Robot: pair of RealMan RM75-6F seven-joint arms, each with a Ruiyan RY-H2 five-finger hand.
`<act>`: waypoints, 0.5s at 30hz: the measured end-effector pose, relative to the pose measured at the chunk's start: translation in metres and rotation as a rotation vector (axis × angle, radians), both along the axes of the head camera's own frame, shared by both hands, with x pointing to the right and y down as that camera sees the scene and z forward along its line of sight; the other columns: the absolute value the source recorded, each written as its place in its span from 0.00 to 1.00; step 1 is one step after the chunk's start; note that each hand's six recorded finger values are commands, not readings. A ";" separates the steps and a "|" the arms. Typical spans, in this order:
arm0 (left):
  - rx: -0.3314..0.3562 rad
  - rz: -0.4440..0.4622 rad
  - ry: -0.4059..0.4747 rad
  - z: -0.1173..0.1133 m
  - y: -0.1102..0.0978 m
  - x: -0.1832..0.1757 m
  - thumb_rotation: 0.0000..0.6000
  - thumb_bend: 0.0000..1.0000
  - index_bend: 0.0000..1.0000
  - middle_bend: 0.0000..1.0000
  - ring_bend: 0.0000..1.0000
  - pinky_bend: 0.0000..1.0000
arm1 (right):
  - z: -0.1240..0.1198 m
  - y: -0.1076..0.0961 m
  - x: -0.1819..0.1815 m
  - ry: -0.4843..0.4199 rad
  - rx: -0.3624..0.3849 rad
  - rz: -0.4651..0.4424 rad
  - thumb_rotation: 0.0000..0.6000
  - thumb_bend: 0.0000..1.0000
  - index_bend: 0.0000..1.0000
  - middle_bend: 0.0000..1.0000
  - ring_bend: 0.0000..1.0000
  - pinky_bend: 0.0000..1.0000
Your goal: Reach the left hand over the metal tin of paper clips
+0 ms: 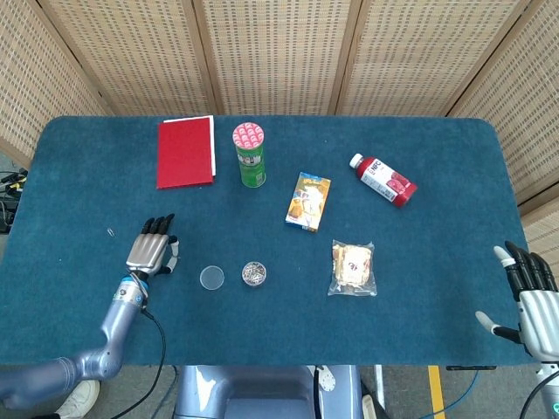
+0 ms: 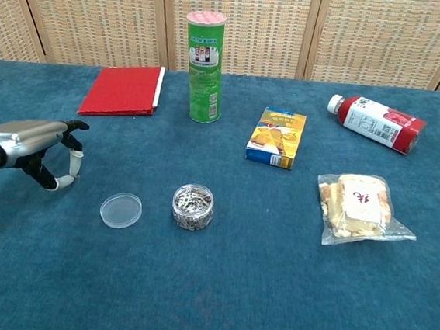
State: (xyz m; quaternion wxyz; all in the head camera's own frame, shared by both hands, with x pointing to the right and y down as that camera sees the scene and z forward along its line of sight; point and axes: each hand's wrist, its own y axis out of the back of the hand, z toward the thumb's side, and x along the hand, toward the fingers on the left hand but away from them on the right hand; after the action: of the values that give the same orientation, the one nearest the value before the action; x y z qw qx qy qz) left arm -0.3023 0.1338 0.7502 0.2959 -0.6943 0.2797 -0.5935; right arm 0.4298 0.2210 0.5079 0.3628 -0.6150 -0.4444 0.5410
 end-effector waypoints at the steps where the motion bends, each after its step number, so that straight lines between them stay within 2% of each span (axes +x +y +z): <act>1: 0.008 -0.007 0.013 -0.004 -0.003 0.001 1.00 0.48 0.72 0.00 0.00 0.00 | 0.000 0.000 0.000 -0.001 0.001 0.001 1.00 0.00 0.00 0.00 0.00 0.00; 5: 0.046 -0.015 0.074 -0.024 -0.014 0.010 1.00 0.50 0.72 0.00 0.00 0.00 | -0.001 0.000 0.001 -0.004 0.002 0.001 1.00 0.00 0.00 0.00 0.00 0.00; 8: 0.068 0.012 0.128 -0.044 -0.019 0.025 1.00 0.50 0.72 0.00 0.00 0.00 | -0.001 0.000 0.000 -0.005 0.001 0.000 1.00 0.00 0.00 0.00 0.00 0.00; 12: 0.088 0.107 0.188 -0.069 -0.018 0.060 1.00 0.50 0.72 0.00 0.00 0.00 | -0.001 0.000 0.000 -0.004 0.000 -0.003 1.00 0.00 0.00 0.00 0.00 0.00; 15: 0.101 0.187 0.186 -0.078 -0.014 0.082 1.00 0.50 0.72 0.00 0.00 0.00 | -0.001 0.000 0.000 -0.002 0.000 -0.001 1.00 0.00 0.00 0.00 0.00 0.00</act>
State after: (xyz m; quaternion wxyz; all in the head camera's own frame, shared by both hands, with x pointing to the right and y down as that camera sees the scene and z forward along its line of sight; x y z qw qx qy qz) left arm -0.2202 0.1194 0.6726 0.3574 -0.7536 0.2697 -0.4814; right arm 0.4301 0.2213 0.5069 0.3624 -0.6159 -0.4445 0.5402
